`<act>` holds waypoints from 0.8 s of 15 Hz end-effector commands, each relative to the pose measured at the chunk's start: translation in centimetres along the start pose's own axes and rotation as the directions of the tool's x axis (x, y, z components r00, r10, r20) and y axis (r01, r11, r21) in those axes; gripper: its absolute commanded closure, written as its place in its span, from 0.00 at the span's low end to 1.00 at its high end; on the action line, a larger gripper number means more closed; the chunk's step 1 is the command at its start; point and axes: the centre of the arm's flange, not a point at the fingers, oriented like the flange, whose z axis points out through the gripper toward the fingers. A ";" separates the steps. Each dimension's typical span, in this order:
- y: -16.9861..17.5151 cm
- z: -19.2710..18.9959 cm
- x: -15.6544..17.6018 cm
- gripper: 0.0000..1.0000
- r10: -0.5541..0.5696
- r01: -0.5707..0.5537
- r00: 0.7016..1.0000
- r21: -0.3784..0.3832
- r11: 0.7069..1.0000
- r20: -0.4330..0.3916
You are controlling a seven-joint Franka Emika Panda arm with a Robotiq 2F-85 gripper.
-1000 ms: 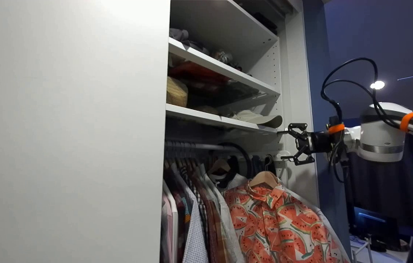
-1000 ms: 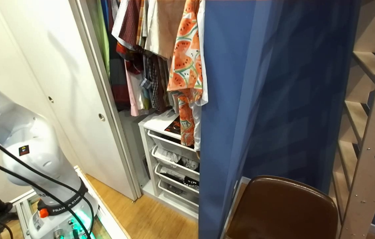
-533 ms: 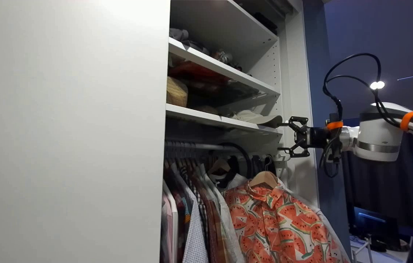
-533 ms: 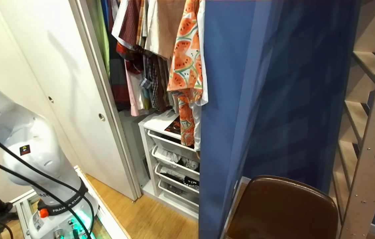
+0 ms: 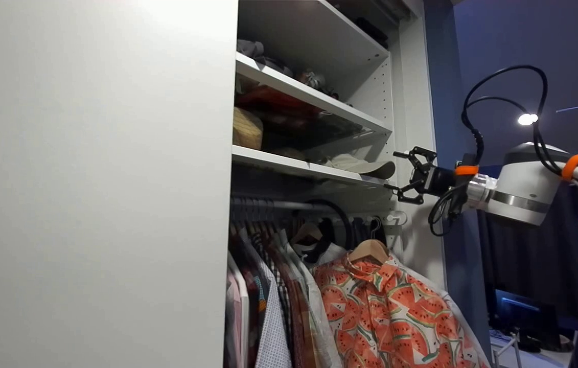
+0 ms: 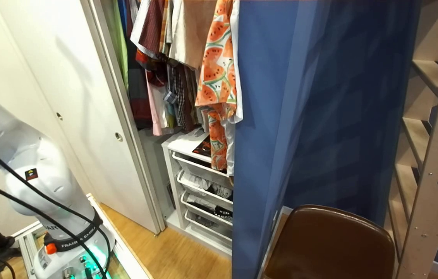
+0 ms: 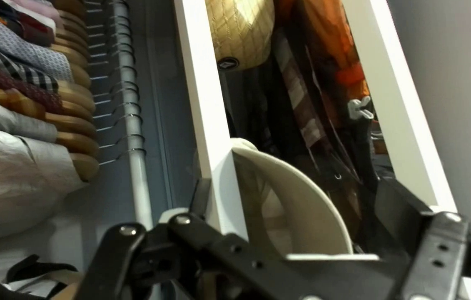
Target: Hang the cap on the shirt
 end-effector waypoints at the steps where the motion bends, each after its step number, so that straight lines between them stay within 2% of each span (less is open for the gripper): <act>1: -0.9 1.5 0.5 0.00 0.008 0.004 0.996 0.136 0.991 -0.087; 2: -1.1 1.8 0.7 0.00 0.011 0.013 0.992 0.192 0.981 -0.122; 4: -1.3 2.1 0.7 0.00 0.026 0.014 0.988 0.254 0.967 -0.152; 5: -1.4 2.3 0.7 0.07 0.030 0.015 0.987 0.275 0.961 -0.157; 6: -1.4 2.5 0.7 0.28 0.029 0.020 0.986 0.289 0.957 -0.163; 8: -1.1 2.7 0.8 0.33 0.019 0.030 0.987 0.299 0.954 -0.160; 12: -0.3 2.3 1.6 0.61 -0.027 0.069 0.983 0.230 0.971 -0.181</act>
